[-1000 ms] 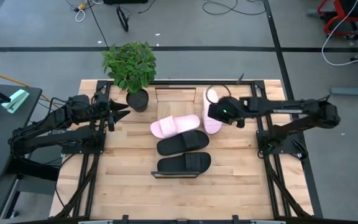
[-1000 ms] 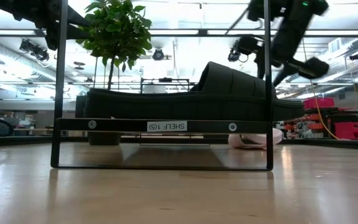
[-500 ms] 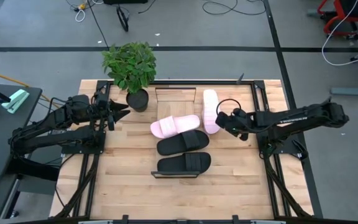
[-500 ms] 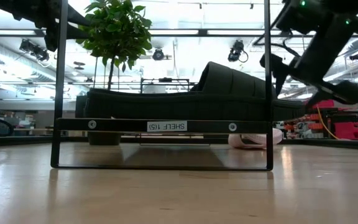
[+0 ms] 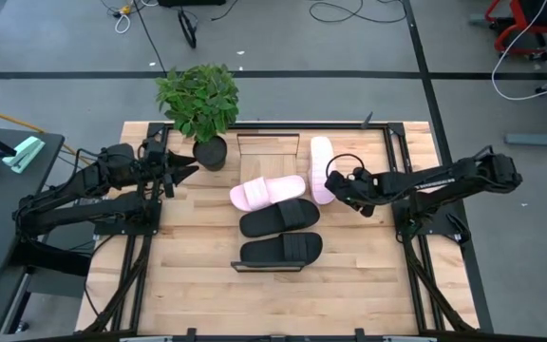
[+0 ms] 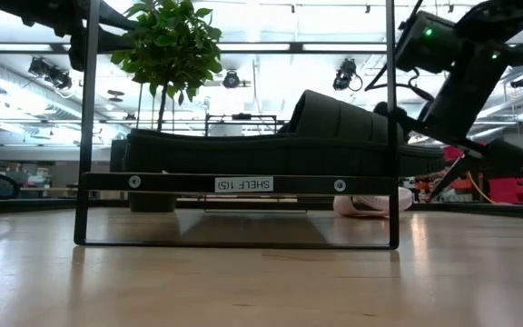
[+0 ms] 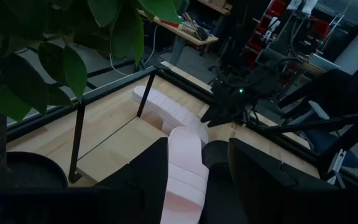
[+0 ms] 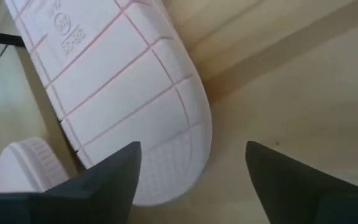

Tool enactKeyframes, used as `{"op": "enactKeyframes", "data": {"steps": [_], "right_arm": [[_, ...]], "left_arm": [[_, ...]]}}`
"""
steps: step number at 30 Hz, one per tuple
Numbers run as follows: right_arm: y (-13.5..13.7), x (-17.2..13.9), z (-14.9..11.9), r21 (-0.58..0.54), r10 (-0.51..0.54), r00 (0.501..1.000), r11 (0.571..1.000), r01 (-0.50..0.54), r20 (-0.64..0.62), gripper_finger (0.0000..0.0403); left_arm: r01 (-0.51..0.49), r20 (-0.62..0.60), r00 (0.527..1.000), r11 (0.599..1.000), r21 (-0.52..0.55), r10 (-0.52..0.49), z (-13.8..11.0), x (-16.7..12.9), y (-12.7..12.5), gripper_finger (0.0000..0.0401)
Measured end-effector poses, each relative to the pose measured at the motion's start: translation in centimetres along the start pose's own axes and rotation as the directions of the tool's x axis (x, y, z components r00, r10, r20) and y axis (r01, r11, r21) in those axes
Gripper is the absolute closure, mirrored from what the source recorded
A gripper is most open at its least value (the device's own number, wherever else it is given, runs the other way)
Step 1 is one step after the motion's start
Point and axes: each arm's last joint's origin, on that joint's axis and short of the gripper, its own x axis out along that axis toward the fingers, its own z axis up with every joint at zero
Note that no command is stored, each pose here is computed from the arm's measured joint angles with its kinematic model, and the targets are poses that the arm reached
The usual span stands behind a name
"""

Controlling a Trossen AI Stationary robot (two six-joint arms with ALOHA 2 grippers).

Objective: Pick and place slides into the shelf
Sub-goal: Put the pink slipper on the shelf

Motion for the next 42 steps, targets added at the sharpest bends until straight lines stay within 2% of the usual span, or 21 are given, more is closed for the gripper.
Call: {"op": "enactKeyframes", "data": {"steps": [7,17,24,28,38,42], "right_arm": [[0.8,1.6,0.2,0.005,0.024,0.999,1.0,-0.025,0.022,0.0114],[1.0,3.3,0.1,0.011,0.003,1.0,1.0,-0.003,0.017,0.0114],[0.9,3.9,0.1,-0.024,-0.002,0.998,1.0,0.003,0.057,0.0125],[0.7,4.4,0.0,-0.04,-0.018,0.997,0.999,0.022,0.081,0.0166],[0.3,3.9,0.3,-0.066,-0.043,0.991,0.996,0.052,0.124,0.0343],[-0.1,2.5,0.4,-0.098,-0.031,0.985,0.994,0.048,0.169,0.0351]], "left_arm": [[0.0,0.0,1.0,1.0,-0.003,0.0,0.0,0.0,0.0,0.0228],[0.0,0.0,1.0,1.0,-0.021,0.0,0.0,0.0,0.0,0.0229],[0.0,0.0,1.0,1.0,-0.017,0.0,0.0,0.0,0.0,0.0229],[0.0,0.0,1.0,1.0,-0.014,0.0,0.0,0.0,0.0,0.0228],[0.0,0.0,1.0,1.0,-0.014,0.0,0.0,0.0,0.0,0.0228],[-0.001,0.0,1.0,1.0,-0.005,0.001,0.0,0.0,0.0,0.0229]]}}
